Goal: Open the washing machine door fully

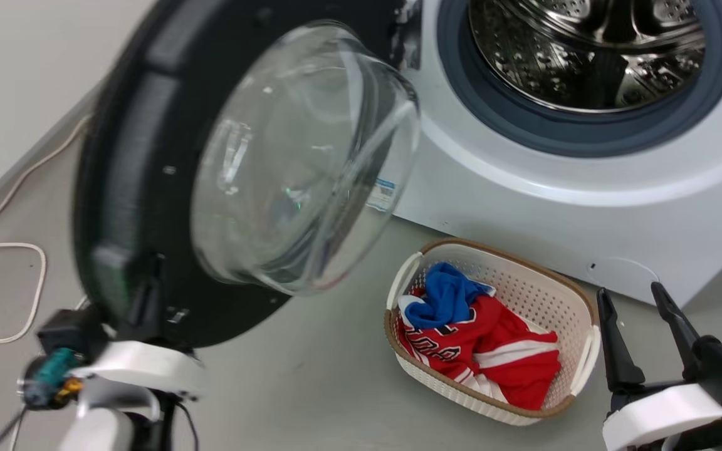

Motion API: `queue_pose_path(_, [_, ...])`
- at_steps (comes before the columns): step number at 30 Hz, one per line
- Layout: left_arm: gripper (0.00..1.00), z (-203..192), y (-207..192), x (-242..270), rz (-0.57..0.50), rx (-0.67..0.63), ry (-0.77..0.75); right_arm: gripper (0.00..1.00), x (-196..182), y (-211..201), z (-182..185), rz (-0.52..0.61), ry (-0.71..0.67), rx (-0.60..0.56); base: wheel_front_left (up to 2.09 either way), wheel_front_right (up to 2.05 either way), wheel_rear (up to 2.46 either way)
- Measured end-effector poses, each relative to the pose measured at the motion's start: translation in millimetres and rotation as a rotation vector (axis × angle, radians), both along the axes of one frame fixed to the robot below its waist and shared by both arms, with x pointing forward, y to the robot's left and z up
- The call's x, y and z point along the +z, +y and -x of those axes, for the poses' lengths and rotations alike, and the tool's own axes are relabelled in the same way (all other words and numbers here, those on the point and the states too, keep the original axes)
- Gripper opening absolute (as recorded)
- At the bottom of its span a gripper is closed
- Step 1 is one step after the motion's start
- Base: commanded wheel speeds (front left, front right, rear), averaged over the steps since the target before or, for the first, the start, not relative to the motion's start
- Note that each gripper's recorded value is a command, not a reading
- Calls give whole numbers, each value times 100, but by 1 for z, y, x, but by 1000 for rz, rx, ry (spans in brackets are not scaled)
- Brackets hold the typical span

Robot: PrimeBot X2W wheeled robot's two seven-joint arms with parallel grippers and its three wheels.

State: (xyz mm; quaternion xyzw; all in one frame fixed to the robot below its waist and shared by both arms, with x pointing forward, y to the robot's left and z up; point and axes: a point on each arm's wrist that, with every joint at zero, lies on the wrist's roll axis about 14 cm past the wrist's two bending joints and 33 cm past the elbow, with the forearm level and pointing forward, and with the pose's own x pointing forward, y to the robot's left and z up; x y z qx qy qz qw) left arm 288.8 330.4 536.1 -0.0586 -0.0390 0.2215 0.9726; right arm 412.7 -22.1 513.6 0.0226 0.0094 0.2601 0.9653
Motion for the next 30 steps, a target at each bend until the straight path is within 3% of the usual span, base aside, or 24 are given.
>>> queue_pose_path(20, [0, -31, 126, -5, -55, 189, 84, 100, -24, -37, -26, 20, 40, -106, 0, 0, 0])
queue_pose_path(30, [0, -38, 122, 2, -83, 165, 59, 100, -18, -45, -20, 19, 20, -129, 0, 0, 0])
